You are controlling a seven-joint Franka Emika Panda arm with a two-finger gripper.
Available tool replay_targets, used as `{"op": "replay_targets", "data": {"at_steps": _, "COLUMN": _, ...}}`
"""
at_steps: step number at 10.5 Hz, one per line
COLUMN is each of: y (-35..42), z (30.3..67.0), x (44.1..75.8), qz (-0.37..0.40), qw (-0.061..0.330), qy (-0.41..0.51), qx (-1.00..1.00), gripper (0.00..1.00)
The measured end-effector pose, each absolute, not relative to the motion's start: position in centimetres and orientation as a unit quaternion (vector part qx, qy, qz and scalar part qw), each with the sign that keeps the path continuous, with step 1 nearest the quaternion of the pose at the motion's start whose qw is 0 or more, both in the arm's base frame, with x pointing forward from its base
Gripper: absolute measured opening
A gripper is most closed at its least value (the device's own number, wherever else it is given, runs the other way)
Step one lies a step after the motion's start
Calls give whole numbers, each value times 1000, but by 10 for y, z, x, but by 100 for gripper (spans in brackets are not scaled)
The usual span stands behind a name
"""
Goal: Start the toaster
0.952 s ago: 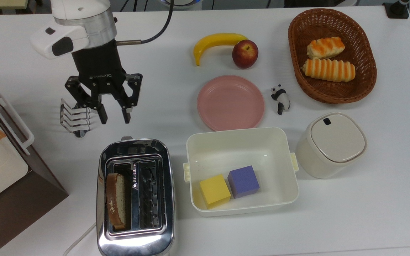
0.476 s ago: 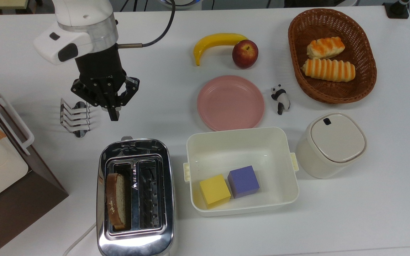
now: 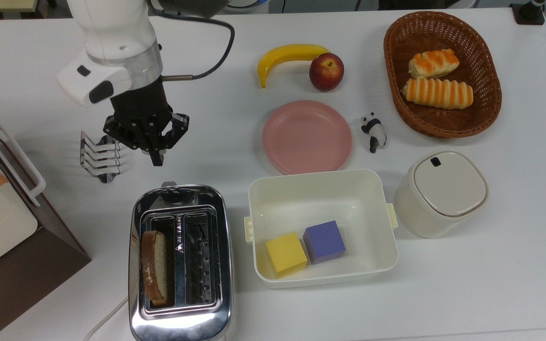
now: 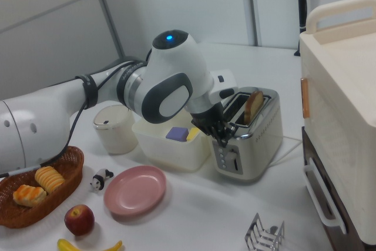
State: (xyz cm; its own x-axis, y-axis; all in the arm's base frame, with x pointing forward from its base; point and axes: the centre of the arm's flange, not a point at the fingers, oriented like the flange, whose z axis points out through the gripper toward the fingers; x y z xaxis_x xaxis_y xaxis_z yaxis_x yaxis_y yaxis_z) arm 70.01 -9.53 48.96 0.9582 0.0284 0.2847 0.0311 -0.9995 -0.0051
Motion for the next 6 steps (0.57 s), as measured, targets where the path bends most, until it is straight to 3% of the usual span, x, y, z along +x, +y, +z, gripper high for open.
{"op": "replay_targets", "data": {"at_steps": 6, "y": -94, "z": 450, "x": 707, "qz": -115, "qw": 7, "qy": -16, "qx": -993, "gripper": 1}}
